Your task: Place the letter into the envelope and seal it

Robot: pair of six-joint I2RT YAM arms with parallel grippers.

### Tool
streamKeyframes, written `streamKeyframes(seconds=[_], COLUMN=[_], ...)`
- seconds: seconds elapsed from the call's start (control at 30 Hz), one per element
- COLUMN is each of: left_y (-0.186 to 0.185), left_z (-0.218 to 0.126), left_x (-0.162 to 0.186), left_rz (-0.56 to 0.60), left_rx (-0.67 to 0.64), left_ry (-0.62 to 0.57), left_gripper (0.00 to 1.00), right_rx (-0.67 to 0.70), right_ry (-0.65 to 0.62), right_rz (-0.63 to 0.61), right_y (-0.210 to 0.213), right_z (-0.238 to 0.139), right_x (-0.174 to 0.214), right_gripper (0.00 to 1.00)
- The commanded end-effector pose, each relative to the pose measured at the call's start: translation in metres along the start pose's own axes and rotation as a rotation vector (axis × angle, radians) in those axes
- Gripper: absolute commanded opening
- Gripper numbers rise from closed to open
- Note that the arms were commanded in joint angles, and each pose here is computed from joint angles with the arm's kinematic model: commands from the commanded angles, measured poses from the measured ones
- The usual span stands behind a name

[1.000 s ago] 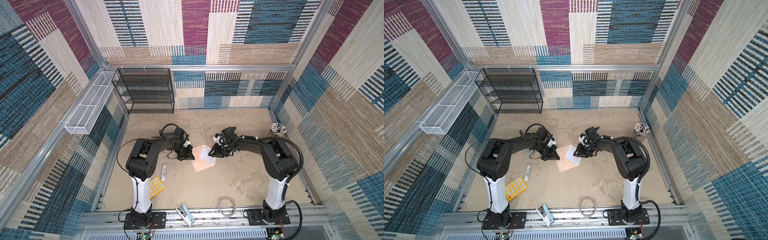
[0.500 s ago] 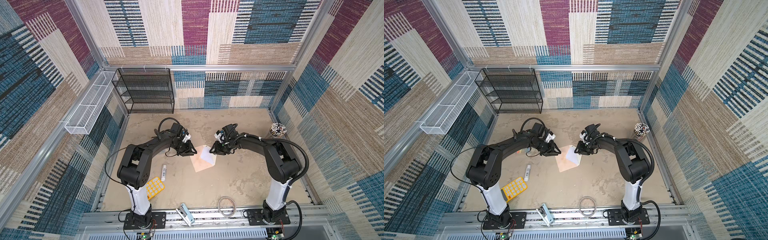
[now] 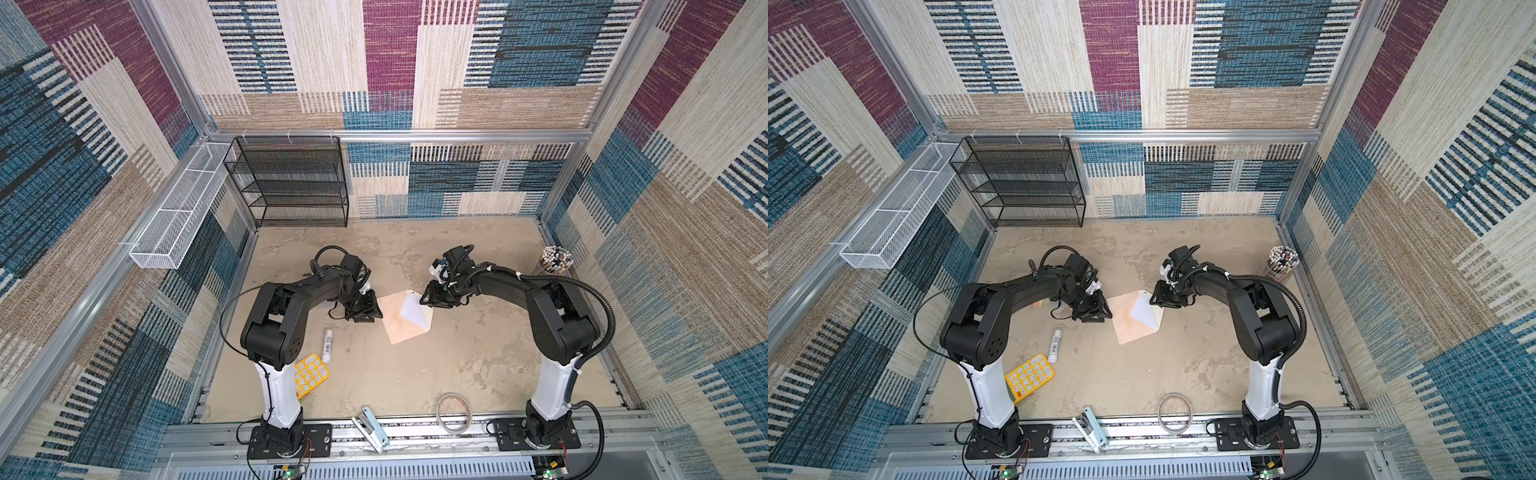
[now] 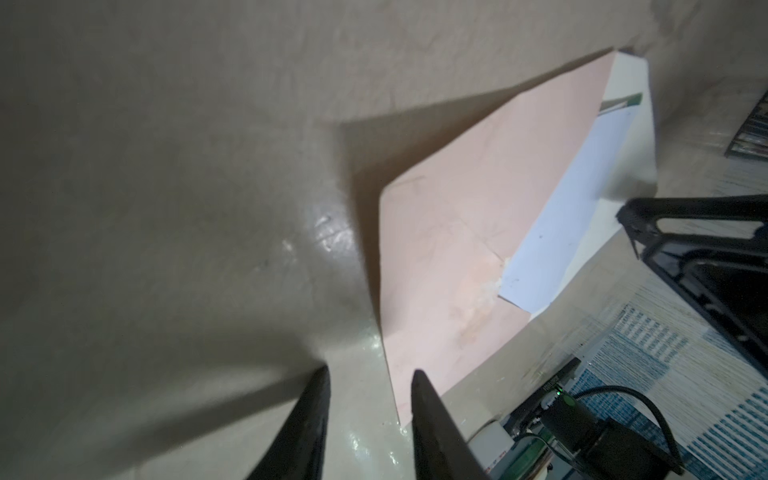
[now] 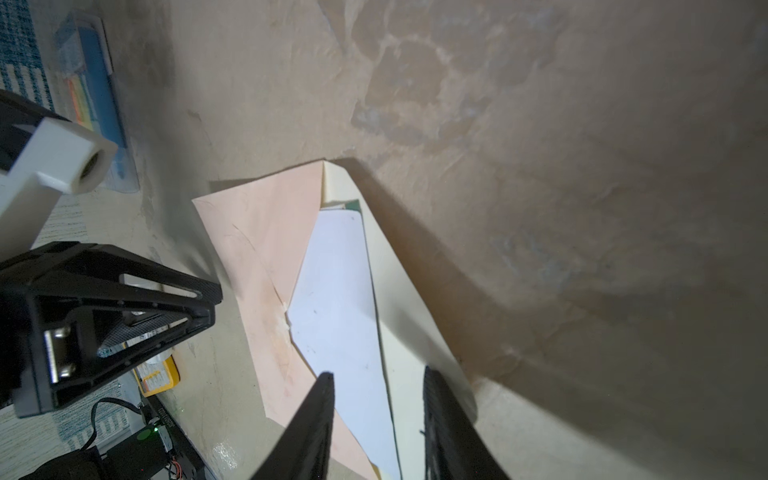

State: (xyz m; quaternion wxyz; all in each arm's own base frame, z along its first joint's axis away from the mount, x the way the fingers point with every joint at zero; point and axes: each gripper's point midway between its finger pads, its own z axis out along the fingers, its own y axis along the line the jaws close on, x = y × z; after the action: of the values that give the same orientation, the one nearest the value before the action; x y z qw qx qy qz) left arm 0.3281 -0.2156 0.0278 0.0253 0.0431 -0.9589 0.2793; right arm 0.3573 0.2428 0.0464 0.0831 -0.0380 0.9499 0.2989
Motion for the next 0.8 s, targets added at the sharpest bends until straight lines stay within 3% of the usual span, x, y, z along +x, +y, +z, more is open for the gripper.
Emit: streamKeyframes(seconds=[0.0,0.77], left_y=[0.004,-0.001], left_z=[0.007,0.022], left_x=[-0.011,-0.017], left_rz=[-0.013,-0.008], left_rx=[-0.013,0.031], left_ry=[-0.019,0.011], left_gripper=[0.36,0.26], right_rx=[0.012,0.020], right_ry=[-0.003,0.051], right_rz=[-0.011,-0.026], right_y=[0.000,0.011], right_z=[0.001,0.023], right_x=[-0.001,0.009], right_gripper=[0.39,0.39])
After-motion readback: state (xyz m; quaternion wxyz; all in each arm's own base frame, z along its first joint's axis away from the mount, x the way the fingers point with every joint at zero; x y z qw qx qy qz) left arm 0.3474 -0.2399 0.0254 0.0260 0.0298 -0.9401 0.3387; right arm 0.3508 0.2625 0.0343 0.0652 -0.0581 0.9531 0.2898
